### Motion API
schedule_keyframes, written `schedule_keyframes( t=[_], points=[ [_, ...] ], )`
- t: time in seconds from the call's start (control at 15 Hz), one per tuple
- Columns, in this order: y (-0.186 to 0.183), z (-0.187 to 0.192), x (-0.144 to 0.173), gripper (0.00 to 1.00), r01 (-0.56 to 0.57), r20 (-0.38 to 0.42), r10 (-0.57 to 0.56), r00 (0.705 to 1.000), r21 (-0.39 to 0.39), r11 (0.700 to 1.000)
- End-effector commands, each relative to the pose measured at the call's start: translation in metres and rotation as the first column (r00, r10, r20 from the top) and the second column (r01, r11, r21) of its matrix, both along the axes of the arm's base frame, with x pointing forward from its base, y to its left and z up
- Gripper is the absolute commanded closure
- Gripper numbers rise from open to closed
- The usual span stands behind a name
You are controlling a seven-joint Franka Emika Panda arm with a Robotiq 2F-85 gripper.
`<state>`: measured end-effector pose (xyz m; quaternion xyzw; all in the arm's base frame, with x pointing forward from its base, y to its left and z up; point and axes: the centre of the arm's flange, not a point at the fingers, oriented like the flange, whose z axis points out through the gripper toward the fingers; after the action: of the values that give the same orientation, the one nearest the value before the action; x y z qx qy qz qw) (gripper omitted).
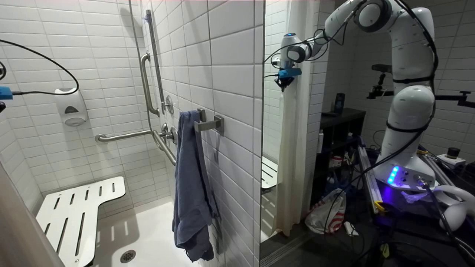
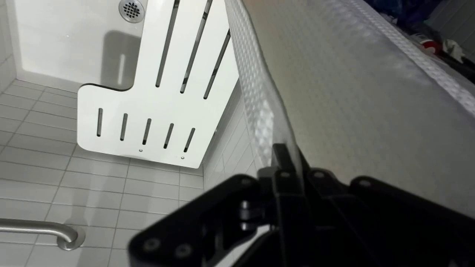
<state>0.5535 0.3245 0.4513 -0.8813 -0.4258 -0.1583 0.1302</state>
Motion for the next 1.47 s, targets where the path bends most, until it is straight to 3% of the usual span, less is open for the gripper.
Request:
schedule_keyframes(
  t=[0.0, 0.53, 1.4],
  points=[
    [-0.015, 0.007, -0.012, 1.0, 0.104, 0.007, -0.104, 0.995, -0.065, 0.992],
    [-0.035, 0.018, -0.03, 1.0, 0.334, 0.062, -0.328, 0.943, -0.207, 0.92],
    [-0.078, 0.033, 0.028, 1.0, 0.524, 0.082, -0.547, 0.833, -0.431, 0.734]
  ],
)
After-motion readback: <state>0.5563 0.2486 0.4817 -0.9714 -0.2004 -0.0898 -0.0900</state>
